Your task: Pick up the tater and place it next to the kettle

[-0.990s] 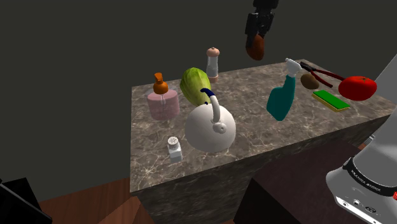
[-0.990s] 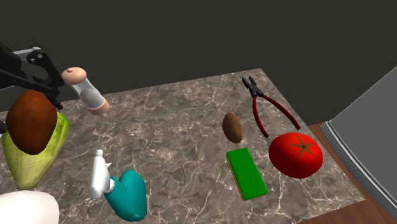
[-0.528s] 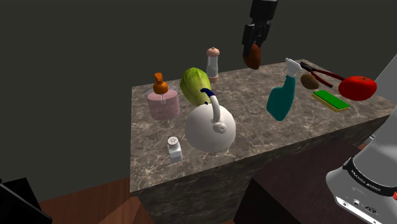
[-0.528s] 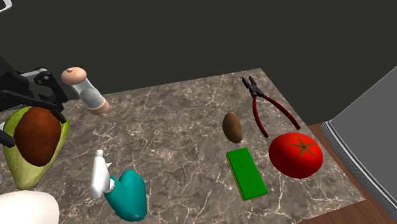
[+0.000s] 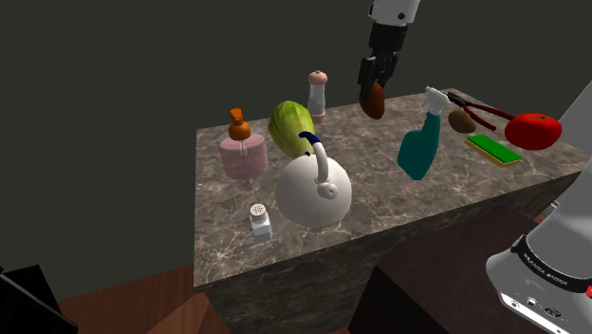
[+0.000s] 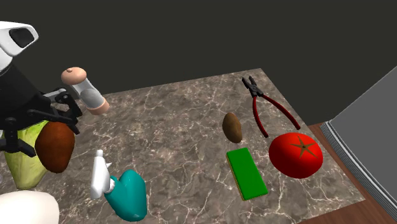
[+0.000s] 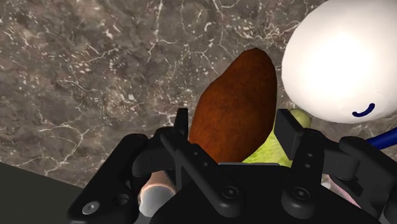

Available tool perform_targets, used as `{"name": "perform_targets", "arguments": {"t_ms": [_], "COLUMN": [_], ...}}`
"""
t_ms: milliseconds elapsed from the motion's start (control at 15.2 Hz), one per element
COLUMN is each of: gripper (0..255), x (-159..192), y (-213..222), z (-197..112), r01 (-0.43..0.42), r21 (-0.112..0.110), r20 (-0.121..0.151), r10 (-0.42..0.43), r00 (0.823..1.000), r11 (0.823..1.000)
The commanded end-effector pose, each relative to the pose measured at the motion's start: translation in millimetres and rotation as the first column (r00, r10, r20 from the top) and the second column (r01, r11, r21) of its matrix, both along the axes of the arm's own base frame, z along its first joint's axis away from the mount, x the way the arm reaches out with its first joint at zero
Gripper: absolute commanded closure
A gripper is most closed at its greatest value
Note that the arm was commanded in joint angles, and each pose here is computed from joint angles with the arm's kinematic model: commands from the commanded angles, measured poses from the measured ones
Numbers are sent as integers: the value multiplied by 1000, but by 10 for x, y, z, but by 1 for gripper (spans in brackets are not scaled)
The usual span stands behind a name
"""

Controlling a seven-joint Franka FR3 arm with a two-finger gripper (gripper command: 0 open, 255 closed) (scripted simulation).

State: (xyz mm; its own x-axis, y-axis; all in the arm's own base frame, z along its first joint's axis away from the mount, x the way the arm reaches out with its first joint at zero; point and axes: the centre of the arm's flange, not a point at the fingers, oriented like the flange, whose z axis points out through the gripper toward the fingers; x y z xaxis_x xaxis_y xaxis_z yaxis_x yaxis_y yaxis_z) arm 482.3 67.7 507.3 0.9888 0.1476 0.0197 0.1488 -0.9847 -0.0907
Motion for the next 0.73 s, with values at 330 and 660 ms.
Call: {"name": "perform_targets", "arguments": {"t_ms": [330,660], "gripper": [255,255], "x": [-1,-1], "y": [-3,-3], "z": [-377,-641], "r01": [0,0], "r21": [0,0], "r20": [1,1], "r10": [0,0], "r00": [1000,1000], "r11": [1000,1000]}}
